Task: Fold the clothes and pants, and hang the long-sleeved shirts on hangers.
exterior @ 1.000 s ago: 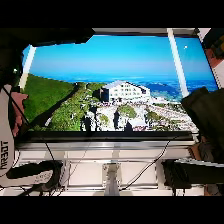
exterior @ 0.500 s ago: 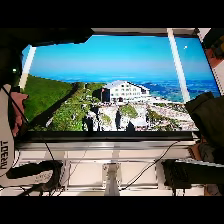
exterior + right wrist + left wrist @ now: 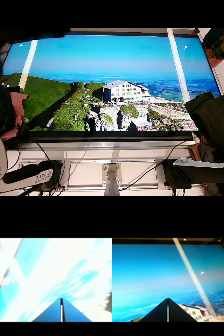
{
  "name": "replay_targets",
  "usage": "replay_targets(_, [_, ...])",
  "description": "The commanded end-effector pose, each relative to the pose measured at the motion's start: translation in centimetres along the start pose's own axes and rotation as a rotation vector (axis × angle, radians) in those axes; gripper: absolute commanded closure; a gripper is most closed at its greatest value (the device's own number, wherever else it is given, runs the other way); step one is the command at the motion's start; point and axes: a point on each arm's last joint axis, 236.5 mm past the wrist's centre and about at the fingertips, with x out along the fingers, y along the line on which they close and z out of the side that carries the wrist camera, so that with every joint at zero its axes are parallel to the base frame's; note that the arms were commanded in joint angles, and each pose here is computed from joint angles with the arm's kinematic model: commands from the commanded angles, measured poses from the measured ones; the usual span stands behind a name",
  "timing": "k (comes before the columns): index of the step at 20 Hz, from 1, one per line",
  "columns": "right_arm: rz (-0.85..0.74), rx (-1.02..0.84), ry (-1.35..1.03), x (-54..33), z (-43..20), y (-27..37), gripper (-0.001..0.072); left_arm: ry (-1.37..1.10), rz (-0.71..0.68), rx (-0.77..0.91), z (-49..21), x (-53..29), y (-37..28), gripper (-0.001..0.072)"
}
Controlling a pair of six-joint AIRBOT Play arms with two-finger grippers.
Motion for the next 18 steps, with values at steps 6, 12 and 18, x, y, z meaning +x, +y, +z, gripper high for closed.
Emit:
replay_targets(6, [0.304, -0.364, 0.308, 8.3, -14.3, 20.4, 0.0677, -0.055, 0.109, 0.019, 1.8, -9.3, 2.3, 0.0698])
replay_targets(12, [0.358, -0.404, 0.292, 9.0, -16.0, 23.7, 0.0675, -0.073, 0.107, 0.026, 2.1, -10.4, 1.8, 0.0698])
replay_targets(18, [0.359, -0.403, 0.286, 9.0, -15.9, 23.7, 0.0675, -0.071, 0.107, 0.025, 2.1, -10.3, 1.8, 0.0698])
